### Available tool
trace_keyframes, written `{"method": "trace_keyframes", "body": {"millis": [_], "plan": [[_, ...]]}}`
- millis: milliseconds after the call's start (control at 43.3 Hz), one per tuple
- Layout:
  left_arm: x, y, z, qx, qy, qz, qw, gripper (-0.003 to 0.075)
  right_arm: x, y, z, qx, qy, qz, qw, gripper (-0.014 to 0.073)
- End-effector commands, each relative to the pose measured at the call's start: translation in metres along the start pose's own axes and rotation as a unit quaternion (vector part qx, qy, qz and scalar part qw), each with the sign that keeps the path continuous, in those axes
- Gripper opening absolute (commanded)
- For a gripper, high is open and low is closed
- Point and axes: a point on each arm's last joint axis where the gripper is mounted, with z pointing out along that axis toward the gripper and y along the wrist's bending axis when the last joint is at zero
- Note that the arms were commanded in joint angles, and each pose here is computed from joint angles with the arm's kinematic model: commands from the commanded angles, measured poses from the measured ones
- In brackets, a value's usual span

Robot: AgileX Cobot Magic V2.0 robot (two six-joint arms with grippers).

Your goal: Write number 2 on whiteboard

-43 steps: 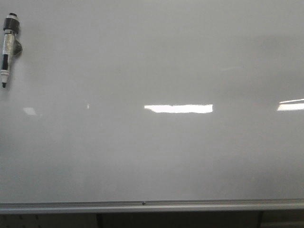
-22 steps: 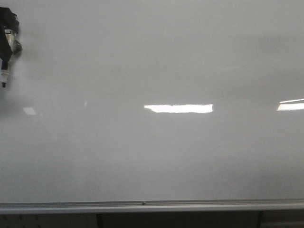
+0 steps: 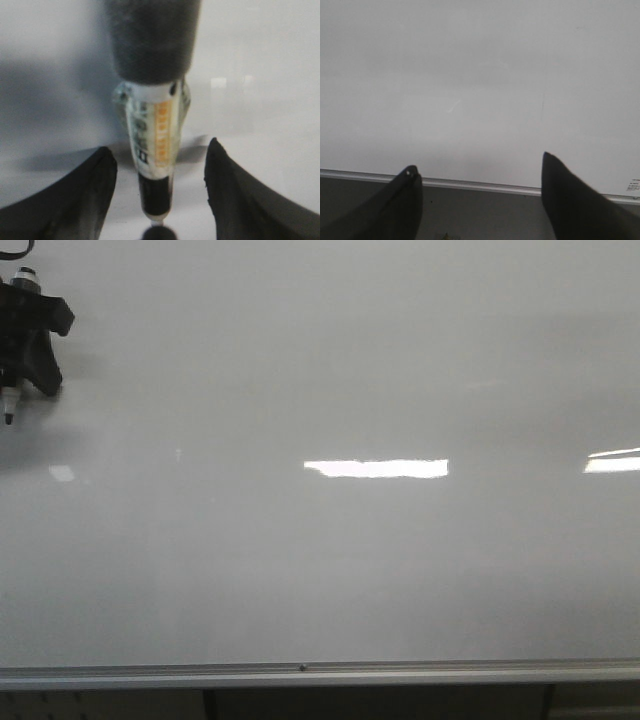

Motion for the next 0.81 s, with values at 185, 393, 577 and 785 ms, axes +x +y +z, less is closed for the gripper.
{"method": "trace_keyframes", "body": {"millis": [185,393,577,785], "plan": [[-0.018,-0.003,-0.013,0.000,-0.060,0.010,0.998,0.0147,-0.015,-0.001,-0.006,0.004,-0.048,-0.001,0.999,0.0527],[-0.014,-0.002,-0.018,-0.005,-0.035,0.023,0.999,-0.0002,-0.015,-0.001,-0.006,0.004,-0.048,-0.001,0.999,0.0527],[-0.006,-0.005,-0.053,-0.002,0.003,0.087,0.996,-0.0013,-0.018,0.001,-0.009,-0.010,-0.042,0.019,0.999,0.0527],[0.008,-0.018,-0.096,0.026,0.047,0.165,0.985,-0.0011,-0.032,0.004,-0.017,-0.024,0.017,0.018,0.999,0.0527]]}}
